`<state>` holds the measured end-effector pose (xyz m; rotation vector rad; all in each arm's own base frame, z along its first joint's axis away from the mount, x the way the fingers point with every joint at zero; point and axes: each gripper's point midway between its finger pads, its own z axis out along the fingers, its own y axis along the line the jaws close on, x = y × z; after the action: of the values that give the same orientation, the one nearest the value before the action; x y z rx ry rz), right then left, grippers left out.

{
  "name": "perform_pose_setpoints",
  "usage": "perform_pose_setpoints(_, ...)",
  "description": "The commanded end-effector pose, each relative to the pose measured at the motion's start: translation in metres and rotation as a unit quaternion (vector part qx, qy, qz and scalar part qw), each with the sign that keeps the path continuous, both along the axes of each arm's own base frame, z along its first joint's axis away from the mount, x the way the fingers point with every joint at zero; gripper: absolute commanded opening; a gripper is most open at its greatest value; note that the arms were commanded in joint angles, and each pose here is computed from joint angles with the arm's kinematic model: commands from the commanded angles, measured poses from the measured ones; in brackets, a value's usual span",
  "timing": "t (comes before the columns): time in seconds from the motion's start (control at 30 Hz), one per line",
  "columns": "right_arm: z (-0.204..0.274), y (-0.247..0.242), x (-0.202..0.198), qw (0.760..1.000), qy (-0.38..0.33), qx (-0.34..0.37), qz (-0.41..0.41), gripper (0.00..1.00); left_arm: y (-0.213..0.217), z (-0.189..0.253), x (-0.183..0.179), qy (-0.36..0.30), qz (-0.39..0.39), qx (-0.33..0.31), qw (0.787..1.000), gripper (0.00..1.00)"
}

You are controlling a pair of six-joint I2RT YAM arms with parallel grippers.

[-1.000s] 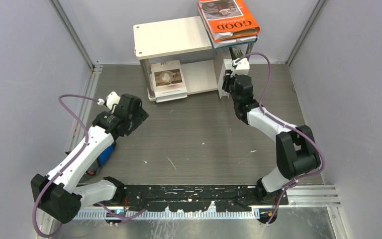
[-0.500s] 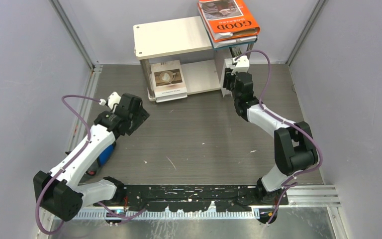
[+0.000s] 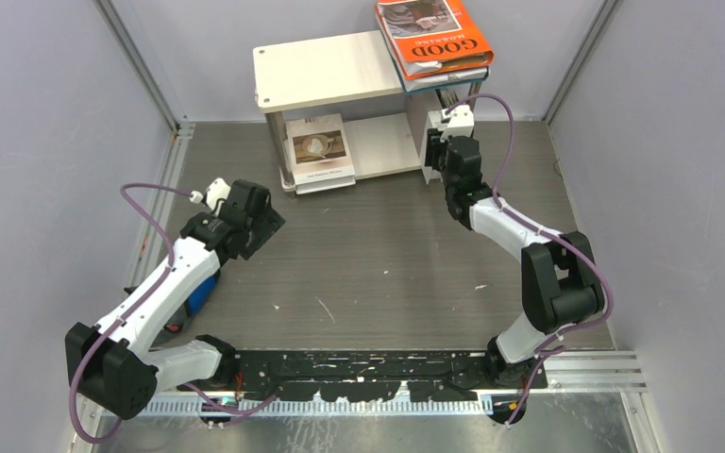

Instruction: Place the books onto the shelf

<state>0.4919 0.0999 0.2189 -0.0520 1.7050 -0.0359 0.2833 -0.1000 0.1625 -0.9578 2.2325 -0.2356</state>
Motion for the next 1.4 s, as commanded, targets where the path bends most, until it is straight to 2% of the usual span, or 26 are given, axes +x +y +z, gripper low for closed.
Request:
perform_pose_setpoints(0.0, 0.066, -0.009, -0.001, 0.997, -0.074, 0.015, -0.015, 0.57, -0.001, 0.012, 0.007, -0.027, 0.002, -0.012, 1.0, 0.71)
perform_pose_setpoints(0.77, 0.107, -0.016, -0.03, 0.994, -0.103, 0.04, -0.015, 0.57, -0.001, 0.019, 0.002, -0.036, -0.002, -0.02, 0.999, 0.71)
perform_pose_setpoints(1.2, 0.127, -0.026, -0.061, 0.992, -0.114, 0.053, -0.02, 0.57, 0.0, 0.024, -0.001, -0.045, -0.003, -0.026, 0.999, 0.71)
perform_pose_setpoints(1.3, 0.127, -0.029, -0.07, 0.992, -0.112, 0.053, -0.023, 0.55, -0.001, 0.021, -0.002, -0.042, -0.005, -0.026, 0.999, 0.71)
perform_pose_setpoints(1.37, 0.124, -0.031, -0.075, 0.993, -0.106, 0.051, -0.024, 0.49, -0.002, 0.019, -0.001, -0.042, -0.005, -0.028, 0.999, 0.71)
